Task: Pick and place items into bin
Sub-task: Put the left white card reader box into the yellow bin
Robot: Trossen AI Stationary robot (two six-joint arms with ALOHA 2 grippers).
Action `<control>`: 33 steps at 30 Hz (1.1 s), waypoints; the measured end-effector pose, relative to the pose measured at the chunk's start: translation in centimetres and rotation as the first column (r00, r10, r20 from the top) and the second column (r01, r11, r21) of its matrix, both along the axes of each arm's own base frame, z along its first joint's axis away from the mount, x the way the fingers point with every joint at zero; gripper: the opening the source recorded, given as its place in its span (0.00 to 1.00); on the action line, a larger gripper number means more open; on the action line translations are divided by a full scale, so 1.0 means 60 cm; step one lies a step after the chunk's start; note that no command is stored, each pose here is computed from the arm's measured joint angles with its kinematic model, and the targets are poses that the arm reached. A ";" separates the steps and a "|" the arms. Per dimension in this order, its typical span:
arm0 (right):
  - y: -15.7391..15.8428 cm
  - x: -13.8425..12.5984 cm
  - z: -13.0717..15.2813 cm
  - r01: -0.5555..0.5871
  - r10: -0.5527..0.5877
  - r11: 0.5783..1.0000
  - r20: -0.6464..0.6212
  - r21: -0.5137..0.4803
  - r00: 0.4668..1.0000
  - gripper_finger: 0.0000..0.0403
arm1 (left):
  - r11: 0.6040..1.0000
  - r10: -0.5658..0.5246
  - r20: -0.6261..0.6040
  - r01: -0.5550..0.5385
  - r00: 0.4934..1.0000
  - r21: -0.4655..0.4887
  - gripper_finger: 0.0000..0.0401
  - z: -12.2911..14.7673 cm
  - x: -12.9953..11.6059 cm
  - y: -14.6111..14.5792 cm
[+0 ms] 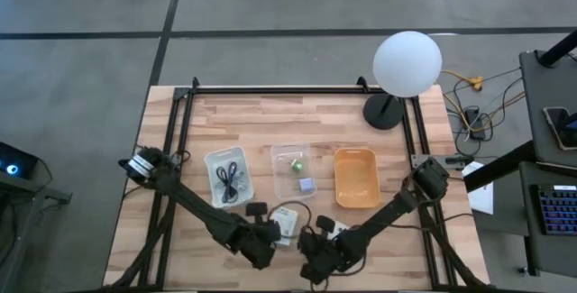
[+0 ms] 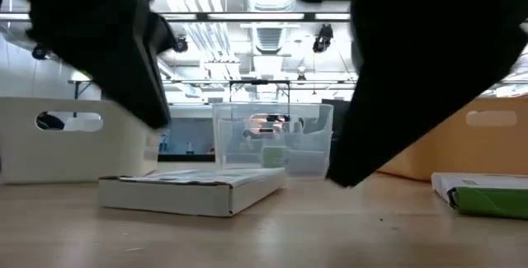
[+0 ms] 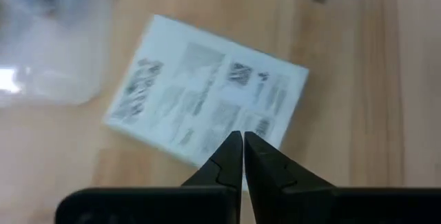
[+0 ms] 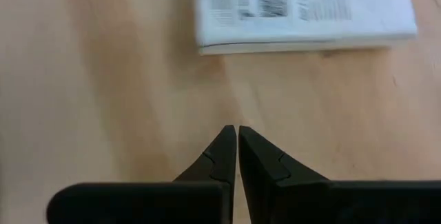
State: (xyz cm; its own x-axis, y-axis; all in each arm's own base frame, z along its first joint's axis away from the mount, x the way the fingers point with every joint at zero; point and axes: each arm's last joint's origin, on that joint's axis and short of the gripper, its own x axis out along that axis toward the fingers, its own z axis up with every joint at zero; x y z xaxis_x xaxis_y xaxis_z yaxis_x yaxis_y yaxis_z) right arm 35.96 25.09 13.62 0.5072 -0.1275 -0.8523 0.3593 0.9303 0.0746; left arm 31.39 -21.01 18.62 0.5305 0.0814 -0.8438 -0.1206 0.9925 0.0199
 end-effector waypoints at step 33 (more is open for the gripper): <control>-0.041 0.032 -0.029 0.108 -0.127 0.980 0.111 0.167 0.986 0.02 | 0.973 0.201 -0.071 -0.191 0.977 0.130 0.00 -0.049 0.006 0.059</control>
